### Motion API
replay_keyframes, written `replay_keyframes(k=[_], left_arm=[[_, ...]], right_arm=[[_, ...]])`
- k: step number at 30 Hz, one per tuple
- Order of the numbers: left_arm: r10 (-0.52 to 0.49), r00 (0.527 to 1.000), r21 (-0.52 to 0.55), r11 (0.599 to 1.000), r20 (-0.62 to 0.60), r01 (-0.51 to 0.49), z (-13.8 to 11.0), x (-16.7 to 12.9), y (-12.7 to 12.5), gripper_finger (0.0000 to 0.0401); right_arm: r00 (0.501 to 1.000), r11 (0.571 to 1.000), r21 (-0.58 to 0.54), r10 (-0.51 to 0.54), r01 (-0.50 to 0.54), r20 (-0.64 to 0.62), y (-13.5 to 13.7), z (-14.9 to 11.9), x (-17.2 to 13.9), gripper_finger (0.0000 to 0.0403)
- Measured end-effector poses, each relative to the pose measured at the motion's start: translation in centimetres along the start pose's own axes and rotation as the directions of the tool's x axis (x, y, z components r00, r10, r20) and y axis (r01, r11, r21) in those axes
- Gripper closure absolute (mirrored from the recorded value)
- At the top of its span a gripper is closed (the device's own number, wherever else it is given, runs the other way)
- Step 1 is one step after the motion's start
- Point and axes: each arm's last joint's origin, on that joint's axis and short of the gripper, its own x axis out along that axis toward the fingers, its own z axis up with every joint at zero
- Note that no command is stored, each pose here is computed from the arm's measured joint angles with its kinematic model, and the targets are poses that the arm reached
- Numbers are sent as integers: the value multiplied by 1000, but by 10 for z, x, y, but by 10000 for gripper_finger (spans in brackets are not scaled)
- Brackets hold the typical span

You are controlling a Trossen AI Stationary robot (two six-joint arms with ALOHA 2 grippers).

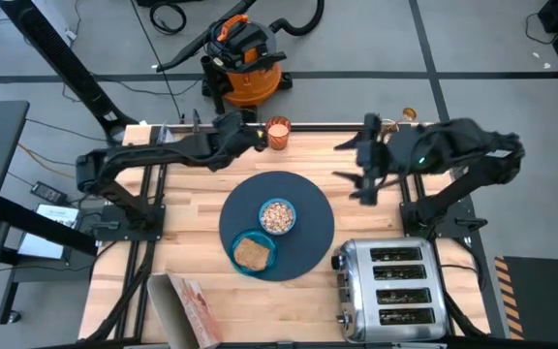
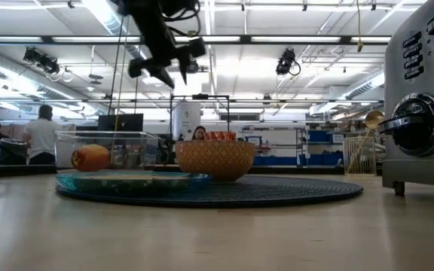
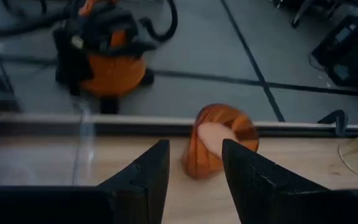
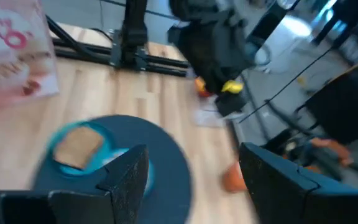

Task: Arrange a breakfast setting
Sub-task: Adjust the cereal box on the table

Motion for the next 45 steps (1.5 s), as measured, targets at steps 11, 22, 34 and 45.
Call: replay_keyframes(k=[11,22,34,45], left_arm=[[89,989,-9,996,118,-88,-15,23,-7,257],[-245,965,294,920,-90,260,-49,-31,-41,258],[-593,556,-9,689,-582,725,14,-211,-15,258],[-529,193,-334,737,-827,588,18,-324,44,257]], right_arm=[[999,997,-68,-39,37,-31,-44,-21,-28,148],[979,988,-57,132,-142,-158,-49,-41,16,148],[941,962,265,27,67,-337,-40,-52,70,149],[923,903,415,56,116,-382,-26,-50,117,149]])
